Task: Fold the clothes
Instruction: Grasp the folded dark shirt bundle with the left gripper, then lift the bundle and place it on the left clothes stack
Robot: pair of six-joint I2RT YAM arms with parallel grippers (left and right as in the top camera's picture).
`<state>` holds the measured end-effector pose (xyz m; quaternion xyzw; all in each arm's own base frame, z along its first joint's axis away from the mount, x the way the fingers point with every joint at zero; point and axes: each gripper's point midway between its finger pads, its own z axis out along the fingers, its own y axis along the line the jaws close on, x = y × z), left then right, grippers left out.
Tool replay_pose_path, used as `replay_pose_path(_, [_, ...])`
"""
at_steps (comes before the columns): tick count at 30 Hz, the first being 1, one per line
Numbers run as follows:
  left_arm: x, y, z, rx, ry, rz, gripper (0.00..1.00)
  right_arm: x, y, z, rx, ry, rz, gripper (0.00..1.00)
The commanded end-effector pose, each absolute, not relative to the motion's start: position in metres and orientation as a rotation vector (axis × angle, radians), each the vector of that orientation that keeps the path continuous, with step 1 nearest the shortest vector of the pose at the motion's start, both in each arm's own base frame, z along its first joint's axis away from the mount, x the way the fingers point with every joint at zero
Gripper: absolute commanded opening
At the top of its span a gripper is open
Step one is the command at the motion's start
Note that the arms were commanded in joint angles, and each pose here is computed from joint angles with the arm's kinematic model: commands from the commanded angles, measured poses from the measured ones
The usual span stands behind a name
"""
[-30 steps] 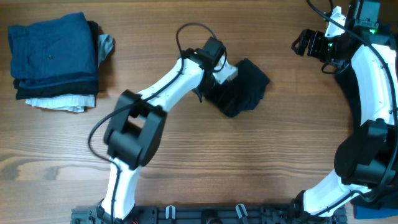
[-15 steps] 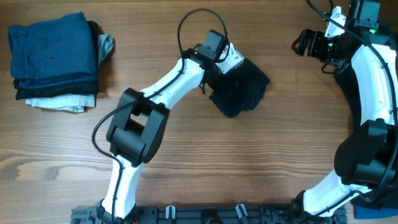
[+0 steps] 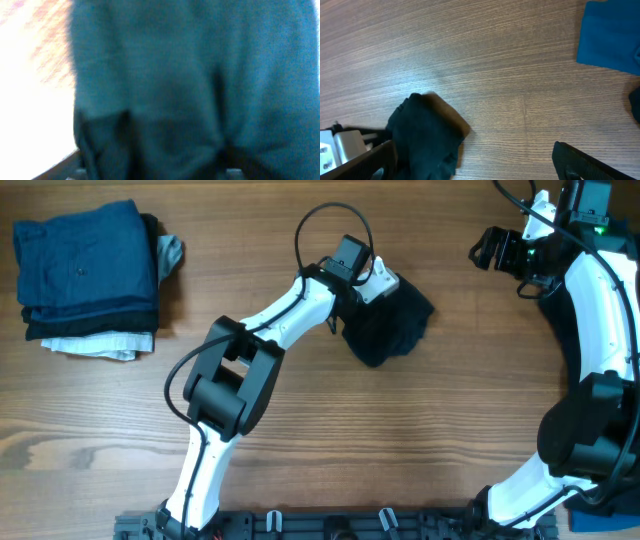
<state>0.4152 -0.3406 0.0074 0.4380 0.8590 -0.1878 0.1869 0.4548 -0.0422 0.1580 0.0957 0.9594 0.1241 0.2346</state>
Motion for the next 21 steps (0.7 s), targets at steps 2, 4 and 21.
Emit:
replay_pose_path(2, [0.407,-0.319,-0.025,1.197,2.559,-0.405,0.04,0.454,-0.043,0.153,0.283,2.643,0.339,1.0])
replay_pose_path(4, [0.415,-0.312,-0.015,1.159,2.558,-0.336,0.04,0.454,-0.042,0.153,0.283,2.643,0.339,1.0])
replay_pose_path(21, [0.473,-0.123,0.287,0.466,2.18,0.084,0.04,0.454,-0.043,0.153,0.284,2.643,0.339,1.0])
